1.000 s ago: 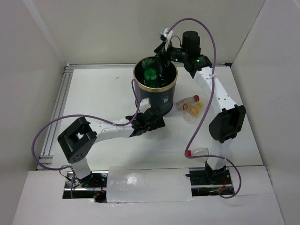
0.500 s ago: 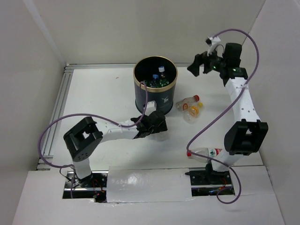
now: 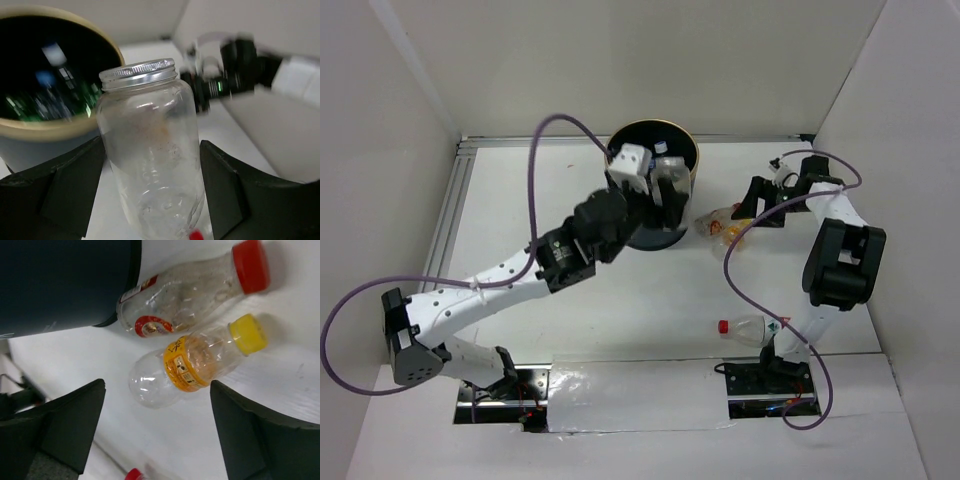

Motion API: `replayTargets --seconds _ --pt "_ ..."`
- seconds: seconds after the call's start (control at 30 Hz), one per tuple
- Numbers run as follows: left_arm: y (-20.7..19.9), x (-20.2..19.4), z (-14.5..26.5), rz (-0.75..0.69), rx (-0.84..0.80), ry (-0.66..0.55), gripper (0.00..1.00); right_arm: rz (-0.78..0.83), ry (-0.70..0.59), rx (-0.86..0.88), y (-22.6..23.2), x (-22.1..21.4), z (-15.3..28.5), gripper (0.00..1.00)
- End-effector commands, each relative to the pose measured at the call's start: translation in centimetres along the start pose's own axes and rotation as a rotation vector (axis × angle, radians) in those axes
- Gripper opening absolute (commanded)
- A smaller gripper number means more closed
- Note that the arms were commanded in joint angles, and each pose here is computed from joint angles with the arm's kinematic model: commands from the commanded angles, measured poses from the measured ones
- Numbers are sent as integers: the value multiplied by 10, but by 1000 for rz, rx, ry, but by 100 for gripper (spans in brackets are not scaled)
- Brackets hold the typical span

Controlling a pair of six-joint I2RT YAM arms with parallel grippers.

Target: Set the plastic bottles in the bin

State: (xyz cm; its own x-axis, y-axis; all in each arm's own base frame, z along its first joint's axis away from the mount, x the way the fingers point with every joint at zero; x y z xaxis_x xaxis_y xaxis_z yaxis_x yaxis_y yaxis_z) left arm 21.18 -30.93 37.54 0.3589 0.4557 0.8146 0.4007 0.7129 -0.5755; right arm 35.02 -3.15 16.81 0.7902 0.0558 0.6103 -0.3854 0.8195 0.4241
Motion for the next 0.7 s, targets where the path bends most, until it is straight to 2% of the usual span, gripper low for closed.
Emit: replayTargets --seconds 0.0,0.03,0.1,0.13,0.23,0.27,0.3,0.37,0.43,0.47,0.5,0.6,0.67 --pt "9 61 -32 -117 57 -272 1 -178 43 91 1 -13 -4 94" --pt "13 55 -38 -147 77 -261 1 -200 55 94 -1 -16 -8 94" --pt "15 84 -51 -129 101 -384 3 -287 102 125 -8 -30 -16 97" --pt "22 80 -67 -159 141 -394 3 -316 118 127 -11 -35 -17 97" --pt "34 101 -89 -158 238 -495 9 -385 166 152 -19 -46 -26 97" --pt "44 90 -107 -198 270 -470 10 -403 177 166 -19 -49 -28 97" --pt "44 96 -114 -199 280 -475 12 -412 185 169 -21 -51 -30 97" --pt "55 90 -129 -234 341 -447 26 -425 185 168 -22 -52 -33 97" --pt "65 78 -144 -265 374 -403 48 -420 184 168 -23 -51 -38 97" --pt "65 78 -144 -265 374 -403 74 -429 186 179 -21 -51 -42 97" --pt "72 78 -145 -269 388 -400 84 -414 188 183 -19 -50 -45 97" --pt "65 87 -137 -255 361 -403 100 -420 194 187 -18 -49 -56 97" --pt "51 100 -124 -238 314 -424 100 -419 194 190 -13 -46 -62 97"
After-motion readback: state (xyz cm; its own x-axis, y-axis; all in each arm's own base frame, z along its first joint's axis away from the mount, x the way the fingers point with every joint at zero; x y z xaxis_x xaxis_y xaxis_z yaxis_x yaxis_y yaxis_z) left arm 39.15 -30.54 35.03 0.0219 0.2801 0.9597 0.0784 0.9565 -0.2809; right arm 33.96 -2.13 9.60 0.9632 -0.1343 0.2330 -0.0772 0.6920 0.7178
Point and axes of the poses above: each gripper's point midway between its finger pads, its own z axis back along the fingers, its own y axis along the line the jaws close on, x = y × z, the point moved 8 cm from there along z, back along the fingers, and after that the axes turned 15 degrees about z, right-handed, at the moved point
